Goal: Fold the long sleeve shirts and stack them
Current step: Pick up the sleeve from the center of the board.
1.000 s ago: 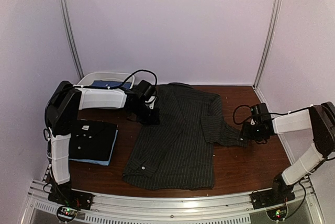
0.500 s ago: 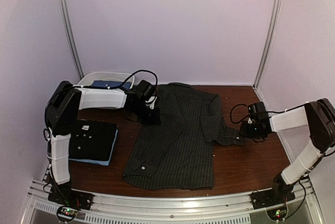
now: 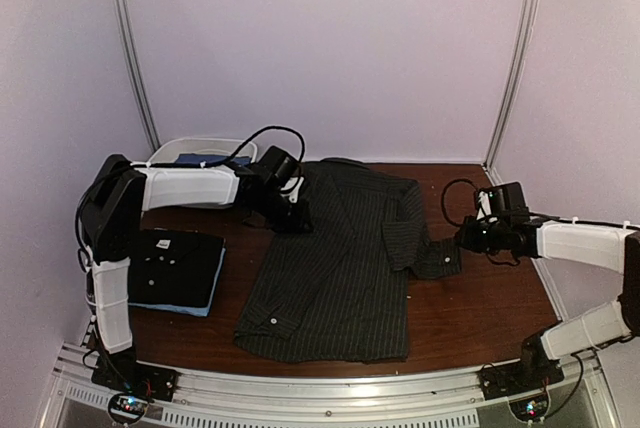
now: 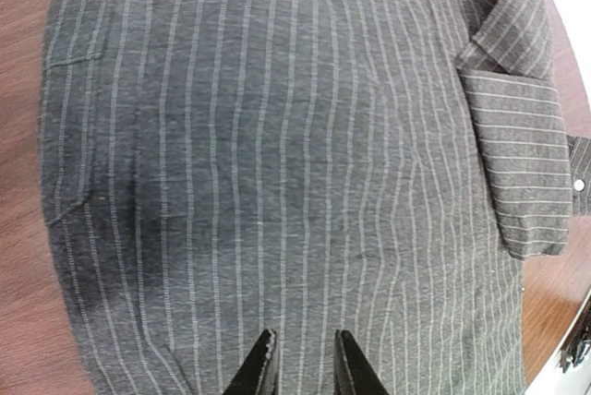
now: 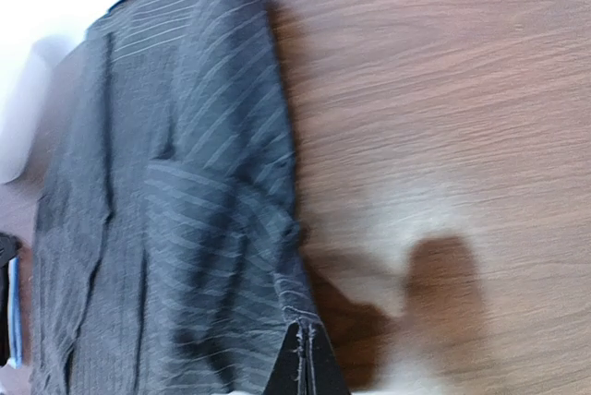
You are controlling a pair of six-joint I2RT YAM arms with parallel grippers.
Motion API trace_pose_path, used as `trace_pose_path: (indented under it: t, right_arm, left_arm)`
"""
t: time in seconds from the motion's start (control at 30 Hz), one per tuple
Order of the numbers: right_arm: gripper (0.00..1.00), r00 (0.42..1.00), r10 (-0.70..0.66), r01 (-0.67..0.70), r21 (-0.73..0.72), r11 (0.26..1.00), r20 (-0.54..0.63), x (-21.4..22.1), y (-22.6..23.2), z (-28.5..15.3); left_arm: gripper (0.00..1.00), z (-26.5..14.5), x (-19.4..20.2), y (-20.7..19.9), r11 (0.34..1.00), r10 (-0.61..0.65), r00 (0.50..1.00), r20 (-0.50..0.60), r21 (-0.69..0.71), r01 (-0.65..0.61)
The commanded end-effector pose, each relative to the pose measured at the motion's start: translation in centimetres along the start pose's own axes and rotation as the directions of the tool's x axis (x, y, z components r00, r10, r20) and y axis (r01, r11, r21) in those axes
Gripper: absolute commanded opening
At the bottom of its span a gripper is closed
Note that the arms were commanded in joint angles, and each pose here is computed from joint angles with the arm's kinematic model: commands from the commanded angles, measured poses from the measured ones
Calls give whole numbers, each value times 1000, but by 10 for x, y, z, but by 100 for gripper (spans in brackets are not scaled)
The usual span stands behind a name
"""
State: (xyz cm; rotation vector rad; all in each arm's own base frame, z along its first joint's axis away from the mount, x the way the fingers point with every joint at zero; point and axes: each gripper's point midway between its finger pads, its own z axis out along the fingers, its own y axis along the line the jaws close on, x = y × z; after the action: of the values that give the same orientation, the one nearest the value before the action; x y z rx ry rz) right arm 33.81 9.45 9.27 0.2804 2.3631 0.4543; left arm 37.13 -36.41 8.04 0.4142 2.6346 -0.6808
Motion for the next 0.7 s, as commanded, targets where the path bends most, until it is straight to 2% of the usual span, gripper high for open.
trace_pose_path:
  t: [0.0,0.33,0.53,0.67]
  right_arm:
    - [0,999,15,-21,-135,991,-45,13,35,-14]
    - [0,996,57,-79,-392,917,-68,28,116,-23]
    - [0,993,42,-88,-481,872,-106,37,158,-12]
    - [0,991,29,-91,-522,848,-127,41,184,-4]
  left_arm:
    - [23,-18,-20,-35,995,40,997,70,84,-46]
    - [24,-13,1,-98,948,38,998,46,313,-51]
    - [28,-3,23,-125,902,26,1000,2,432,-24]
    - [34,-1,32,-138,871,29,1000,-3,491,-24]
